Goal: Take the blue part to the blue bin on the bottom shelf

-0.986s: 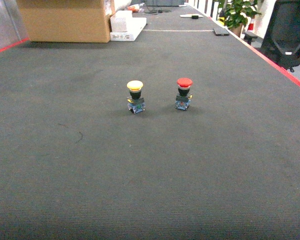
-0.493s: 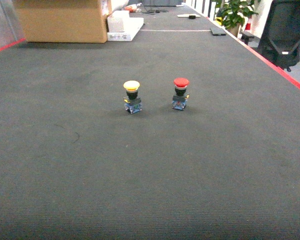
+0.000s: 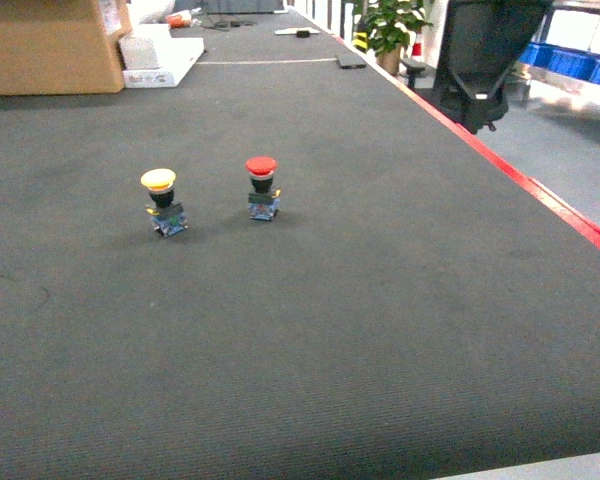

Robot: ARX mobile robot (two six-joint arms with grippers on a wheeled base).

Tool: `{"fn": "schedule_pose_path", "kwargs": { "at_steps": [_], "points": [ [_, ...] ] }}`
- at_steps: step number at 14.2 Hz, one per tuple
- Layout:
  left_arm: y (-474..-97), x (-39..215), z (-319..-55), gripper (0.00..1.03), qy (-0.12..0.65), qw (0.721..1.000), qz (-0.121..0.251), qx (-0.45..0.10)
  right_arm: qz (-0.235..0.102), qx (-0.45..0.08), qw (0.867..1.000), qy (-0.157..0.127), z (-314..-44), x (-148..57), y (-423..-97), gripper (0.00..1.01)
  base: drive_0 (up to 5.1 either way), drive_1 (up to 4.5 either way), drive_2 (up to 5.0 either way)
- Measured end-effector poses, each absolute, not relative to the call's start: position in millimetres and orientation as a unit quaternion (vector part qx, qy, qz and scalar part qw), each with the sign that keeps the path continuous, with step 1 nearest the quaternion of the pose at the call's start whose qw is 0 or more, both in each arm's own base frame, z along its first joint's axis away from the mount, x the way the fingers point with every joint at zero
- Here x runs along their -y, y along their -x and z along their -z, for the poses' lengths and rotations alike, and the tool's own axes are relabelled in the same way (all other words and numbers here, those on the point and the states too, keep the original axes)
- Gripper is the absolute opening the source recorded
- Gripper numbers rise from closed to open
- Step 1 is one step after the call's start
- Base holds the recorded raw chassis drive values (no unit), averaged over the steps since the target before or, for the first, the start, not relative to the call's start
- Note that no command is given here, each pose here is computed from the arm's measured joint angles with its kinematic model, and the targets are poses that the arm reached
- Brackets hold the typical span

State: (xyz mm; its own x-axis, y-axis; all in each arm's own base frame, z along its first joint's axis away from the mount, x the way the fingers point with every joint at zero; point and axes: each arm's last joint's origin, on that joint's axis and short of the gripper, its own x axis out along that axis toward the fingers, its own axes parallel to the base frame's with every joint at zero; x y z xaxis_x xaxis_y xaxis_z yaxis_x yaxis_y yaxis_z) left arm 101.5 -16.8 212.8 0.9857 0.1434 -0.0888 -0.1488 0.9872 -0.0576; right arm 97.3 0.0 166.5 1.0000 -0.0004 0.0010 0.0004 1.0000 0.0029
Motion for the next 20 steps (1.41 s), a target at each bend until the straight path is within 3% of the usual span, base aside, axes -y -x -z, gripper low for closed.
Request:
{"fn": "schedule_pose_path", "kwargs": {
  "at_steps": [20],
  "points": [
    [-101.5, 16.8, -212.9, 0.43, 0.032, 0.996, -0.073, -0.042, 0.0, 0.0, 1.0, -0.001, -166.5, 0.0, -97.3, 0.98, -1.6, -1.61, -1.6]
  ]
}}
